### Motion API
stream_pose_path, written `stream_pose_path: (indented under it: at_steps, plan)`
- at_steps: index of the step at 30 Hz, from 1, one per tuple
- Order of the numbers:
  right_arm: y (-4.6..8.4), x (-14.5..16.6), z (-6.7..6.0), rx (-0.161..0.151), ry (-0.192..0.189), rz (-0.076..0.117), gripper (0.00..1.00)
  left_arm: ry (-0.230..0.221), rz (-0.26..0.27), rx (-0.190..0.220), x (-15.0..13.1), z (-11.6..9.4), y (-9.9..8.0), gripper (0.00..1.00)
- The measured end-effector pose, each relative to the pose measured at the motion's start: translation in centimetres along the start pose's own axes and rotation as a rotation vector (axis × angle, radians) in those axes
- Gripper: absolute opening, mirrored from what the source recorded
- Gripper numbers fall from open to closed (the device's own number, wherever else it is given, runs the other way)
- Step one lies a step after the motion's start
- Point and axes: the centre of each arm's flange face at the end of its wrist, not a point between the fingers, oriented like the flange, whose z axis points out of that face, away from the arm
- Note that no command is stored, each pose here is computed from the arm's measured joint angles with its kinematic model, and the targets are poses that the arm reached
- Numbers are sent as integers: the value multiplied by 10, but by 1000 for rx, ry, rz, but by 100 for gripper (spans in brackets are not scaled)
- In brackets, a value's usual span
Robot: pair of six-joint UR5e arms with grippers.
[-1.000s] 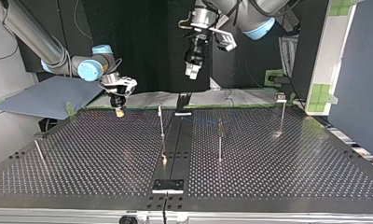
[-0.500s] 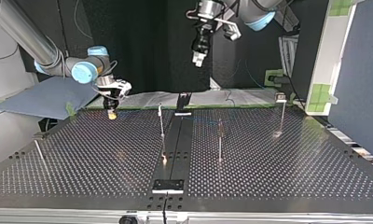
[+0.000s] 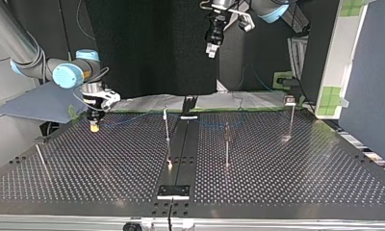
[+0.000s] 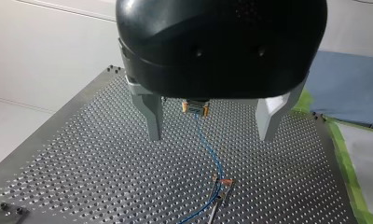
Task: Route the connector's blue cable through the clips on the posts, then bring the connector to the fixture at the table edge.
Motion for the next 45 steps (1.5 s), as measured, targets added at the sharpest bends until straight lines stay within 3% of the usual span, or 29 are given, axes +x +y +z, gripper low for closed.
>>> stream_pose_path:
  at_steps: [8,13,22,30,35,45]
  plan:
    - [12,23,0,-23,32,1,0,0,0,0,0,0,0,98]
    - [17,52,-3,-41,77,-1,0,-1,0,0,0,0,0,98]
    - [36,101,-11,-127,156,-5,0,2,1,-1,1,-1,1,98]
    - [56,108,-14,-196,148,-14,0,0,0,-3,1,-1,1,98]
    - [71,108,-16,-243,128,-32,0,-1,0,-5,0,0,2,98]
    - [93,110,-17,-291,116,-42,0,-2,2,-7,0,2,2,98]
